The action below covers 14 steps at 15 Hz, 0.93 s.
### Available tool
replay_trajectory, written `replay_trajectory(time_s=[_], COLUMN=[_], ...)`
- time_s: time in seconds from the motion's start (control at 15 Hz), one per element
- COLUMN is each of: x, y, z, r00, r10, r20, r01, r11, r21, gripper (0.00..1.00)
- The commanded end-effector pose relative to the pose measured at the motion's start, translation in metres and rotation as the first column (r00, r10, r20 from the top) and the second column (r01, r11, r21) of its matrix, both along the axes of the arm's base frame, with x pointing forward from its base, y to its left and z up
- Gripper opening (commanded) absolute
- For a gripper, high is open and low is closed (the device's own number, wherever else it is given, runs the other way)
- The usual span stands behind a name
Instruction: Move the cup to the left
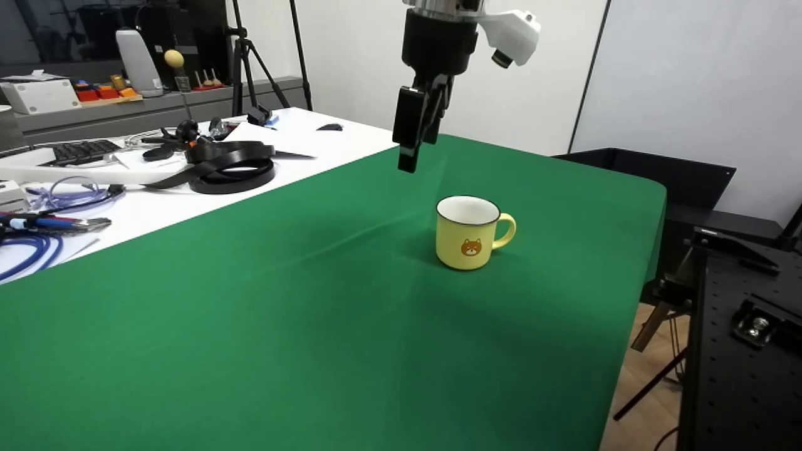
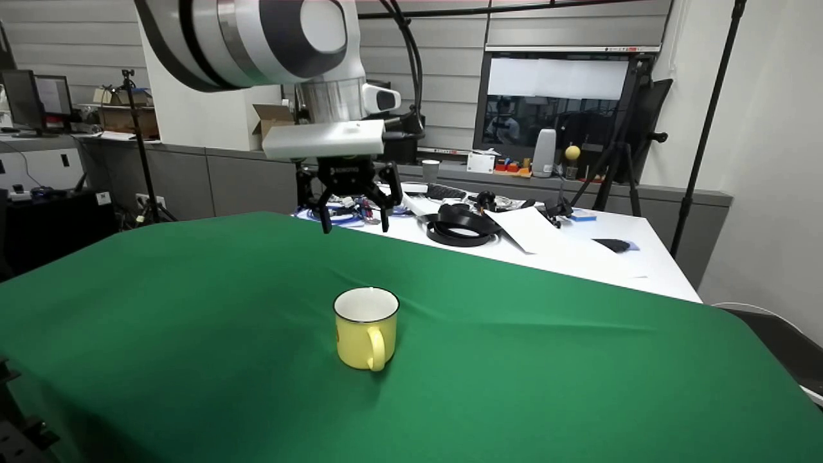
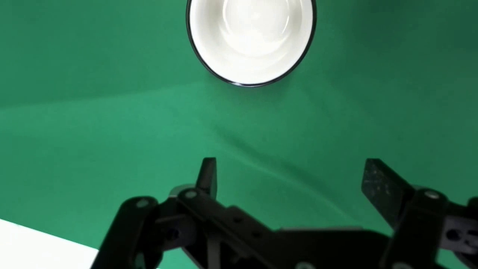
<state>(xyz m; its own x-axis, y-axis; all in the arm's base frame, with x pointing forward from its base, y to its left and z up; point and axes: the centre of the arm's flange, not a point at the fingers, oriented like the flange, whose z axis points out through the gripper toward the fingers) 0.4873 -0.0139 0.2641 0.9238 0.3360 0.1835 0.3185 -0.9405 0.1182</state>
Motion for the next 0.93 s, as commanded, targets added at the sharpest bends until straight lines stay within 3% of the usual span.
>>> replay_trajectory(time_s=[0.0, 0.13, 0.87], x=[0.0, 0.002, 0.016], y=[-0.001, 0.0, -0.002], z=[-0.001, -0.002, -0.085], r00=[1.0, 1.0, 0.991], r10=[-0.001, 0.003, 0.038], r20=[-0.001, -0.003, -0.132], r01=[0.001, -0.003, -0.036], r11=[1.0, 1.0, 0.999], r21=[0.0, -0.008, 0.016], gripper=[1.0, 1.0, 1.0])
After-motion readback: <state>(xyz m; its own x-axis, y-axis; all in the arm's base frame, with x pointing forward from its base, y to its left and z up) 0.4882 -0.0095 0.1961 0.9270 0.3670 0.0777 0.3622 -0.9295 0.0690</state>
